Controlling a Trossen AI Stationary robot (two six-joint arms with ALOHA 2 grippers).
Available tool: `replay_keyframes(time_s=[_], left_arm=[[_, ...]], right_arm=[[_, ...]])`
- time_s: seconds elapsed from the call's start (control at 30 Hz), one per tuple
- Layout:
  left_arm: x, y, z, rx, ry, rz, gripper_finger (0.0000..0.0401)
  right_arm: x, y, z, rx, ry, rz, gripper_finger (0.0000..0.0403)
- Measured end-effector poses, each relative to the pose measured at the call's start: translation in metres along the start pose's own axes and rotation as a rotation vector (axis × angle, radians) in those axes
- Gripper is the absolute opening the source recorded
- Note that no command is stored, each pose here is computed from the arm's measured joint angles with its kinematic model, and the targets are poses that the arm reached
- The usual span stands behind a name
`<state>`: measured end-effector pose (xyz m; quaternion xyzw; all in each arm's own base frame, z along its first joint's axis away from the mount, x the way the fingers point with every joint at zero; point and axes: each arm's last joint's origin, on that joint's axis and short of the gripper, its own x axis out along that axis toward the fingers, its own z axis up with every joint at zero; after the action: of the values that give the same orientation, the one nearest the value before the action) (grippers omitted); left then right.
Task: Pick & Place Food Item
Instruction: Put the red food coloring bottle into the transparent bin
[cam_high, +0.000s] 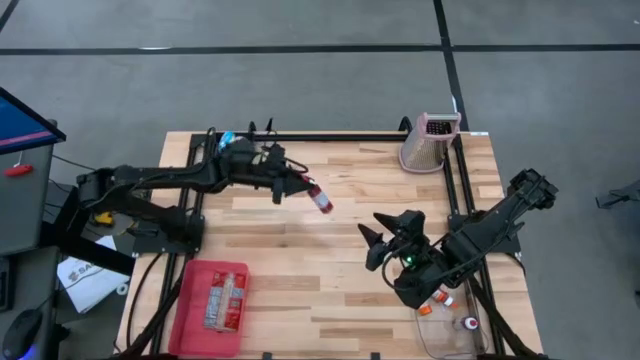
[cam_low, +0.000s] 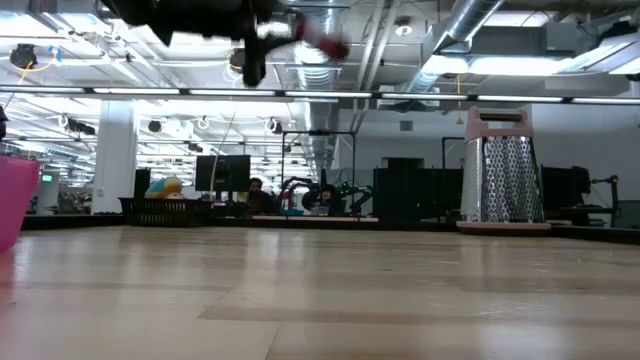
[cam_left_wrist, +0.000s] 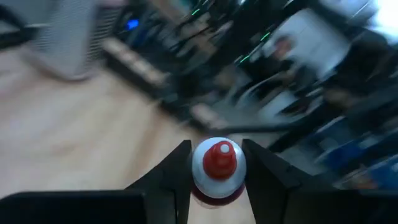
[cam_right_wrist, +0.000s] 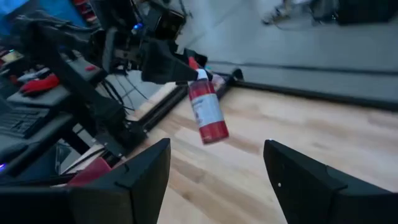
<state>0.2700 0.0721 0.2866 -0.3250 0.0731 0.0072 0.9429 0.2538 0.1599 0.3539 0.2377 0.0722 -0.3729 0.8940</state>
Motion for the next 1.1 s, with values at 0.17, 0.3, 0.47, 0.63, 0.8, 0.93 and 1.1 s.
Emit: replay_keyframes(time_s=[0.17,0.3,0.47,0.63,0.8,0.93,1.1], left_arm=[[0.000,-0.044,0.004,-0.194,-0.202,-0.171,0.0107],[0.003,-0.058,0.001,-0.317,-0.300,-0.190,0.0107],[0.003,-0.063,-0.001,-0.368,-0.343,-0.188,0.0107],[0.001,-0.067,0.002,-0.387,-0.378,-0.229,0.0107],[-0.001,-0.070,0.004,-0.407,-0.402,-0.261,0.0107],[-0.001,-0.071,0.004,-0.408,-0.404,-0.269,0.0107],[-0.001,-0.072,0.005,-0.425,-0.409,-0.282,0.0107]], right_arm=[[0.008,0.016,0.008,-0.146,-0.038,0.049,0.0250],[0.012,0.028,0.019,-0.349,-0.115,0.060,0.0250],[0.009,0.041,0.033,-0.561,-0.227,0.025,0.0250],[0.016,0.042,0.039,-0.637,-0.241,-0.002,0.0250],[0.025,0.040,0.043,-0.654,-0.239,-0.026,0.0250],[0.034,0.038,0.047,-0.652,-0.228,-0.021,0.0250],[0.044,0.037,0.050,-0.650,-0.206,0.013,0.0250]])
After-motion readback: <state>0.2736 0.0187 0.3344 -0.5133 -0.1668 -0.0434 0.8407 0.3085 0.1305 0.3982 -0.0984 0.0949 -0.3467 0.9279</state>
